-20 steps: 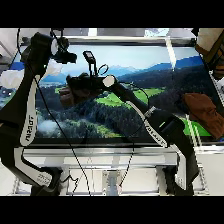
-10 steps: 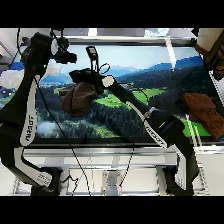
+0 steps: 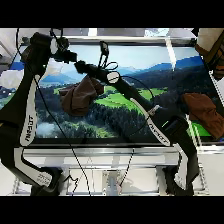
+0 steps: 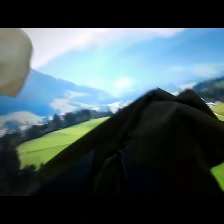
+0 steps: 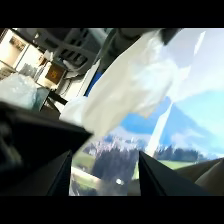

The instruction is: Fold the shirts.

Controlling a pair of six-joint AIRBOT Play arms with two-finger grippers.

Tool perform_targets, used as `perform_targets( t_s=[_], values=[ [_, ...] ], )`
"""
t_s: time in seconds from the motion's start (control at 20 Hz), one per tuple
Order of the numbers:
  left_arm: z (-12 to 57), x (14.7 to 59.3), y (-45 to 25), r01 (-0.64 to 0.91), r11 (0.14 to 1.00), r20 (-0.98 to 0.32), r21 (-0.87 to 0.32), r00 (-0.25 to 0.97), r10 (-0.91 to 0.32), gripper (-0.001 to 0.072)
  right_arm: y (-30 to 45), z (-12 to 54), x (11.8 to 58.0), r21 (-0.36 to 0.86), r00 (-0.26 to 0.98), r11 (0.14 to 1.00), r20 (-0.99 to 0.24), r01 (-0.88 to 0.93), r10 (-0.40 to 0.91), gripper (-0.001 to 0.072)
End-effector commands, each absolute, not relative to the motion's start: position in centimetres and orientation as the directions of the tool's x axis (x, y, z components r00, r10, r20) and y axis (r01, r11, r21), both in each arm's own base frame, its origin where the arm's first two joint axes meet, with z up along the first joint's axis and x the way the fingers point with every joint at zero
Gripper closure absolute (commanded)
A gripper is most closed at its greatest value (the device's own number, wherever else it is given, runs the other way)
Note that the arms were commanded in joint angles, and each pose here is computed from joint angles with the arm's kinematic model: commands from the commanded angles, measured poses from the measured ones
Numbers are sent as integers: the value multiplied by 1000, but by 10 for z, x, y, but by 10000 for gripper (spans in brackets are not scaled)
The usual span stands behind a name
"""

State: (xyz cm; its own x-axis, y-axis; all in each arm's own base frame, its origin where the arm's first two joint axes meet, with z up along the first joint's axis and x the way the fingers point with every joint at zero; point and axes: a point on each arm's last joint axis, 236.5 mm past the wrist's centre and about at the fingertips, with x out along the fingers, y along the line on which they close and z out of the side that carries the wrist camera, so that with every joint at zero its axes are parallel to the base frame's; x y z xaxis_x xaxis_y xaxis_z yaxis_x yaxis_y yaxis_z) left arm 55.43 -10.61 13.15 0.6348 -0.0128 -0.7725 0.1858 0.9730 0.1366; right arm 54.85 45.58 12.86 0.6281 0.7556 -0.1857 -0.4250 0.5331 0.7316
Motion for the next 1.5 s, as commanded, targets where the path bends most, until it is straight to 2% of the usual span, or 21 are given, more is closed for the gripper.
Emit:
perform_targets(
  t_s=[0.0,0.3,0.45,0.5,0.55,0.7,0.9,1.05,1.2,1.3,1.4,1.45],
  values=[
    [133,551,-137,266,963,-769,35,623,-144,520,442,123,543,830,533,445,-222,-337,817,247],
    [138,548,-163,300,950,-750,-80,610,-256,520,386,171,547,959,415,178,-74,-219,907,247],
    [140,544,-177,318,937,-742,-144,592,-315,520,355,181,541,956,349,156,-63,-246,935,254],
    [141,541,-185,340,925,-737,-168,580,-347,520,348,180,532,955,299,148,-67,-258,952,339],
    [141,537,-193,368,910,-735,-190,562,-380,521,341,177,524,949,252,147,-76,-279,965,350],
    [135,509,-215,435,856,-761,-280,443,-474,520,324,154,506,922,158,219,-176,-318,972,349],
    [127,473,-241,447,784,-764,-431,281,-581,520,318,113,499,859,131,371,-347,-353,929,349],
    [112,443,-266,424,719,-743,-551,142,-654,517,321,97,493,822,119,428,-415,-376,902,349],
    [76,430,-266,402,767,-810,-501,95,-579,405,322,92,492,808,115,445,-437,-387,892,349],
    [51,423,-252,410,820,-880,-400,77,-468,401,322,92,491,802,110,443,-438,-400,892,349],
    [35,423,-229,403,869,-935,-286,83,-346,266,322,91,490,788,105,440,-440,-431,892,341],
    [30,424,-213,396,890,-956,-225,88,-281,266,321,90,490,783,109,446,-446,-434,888,325]
  ],
)
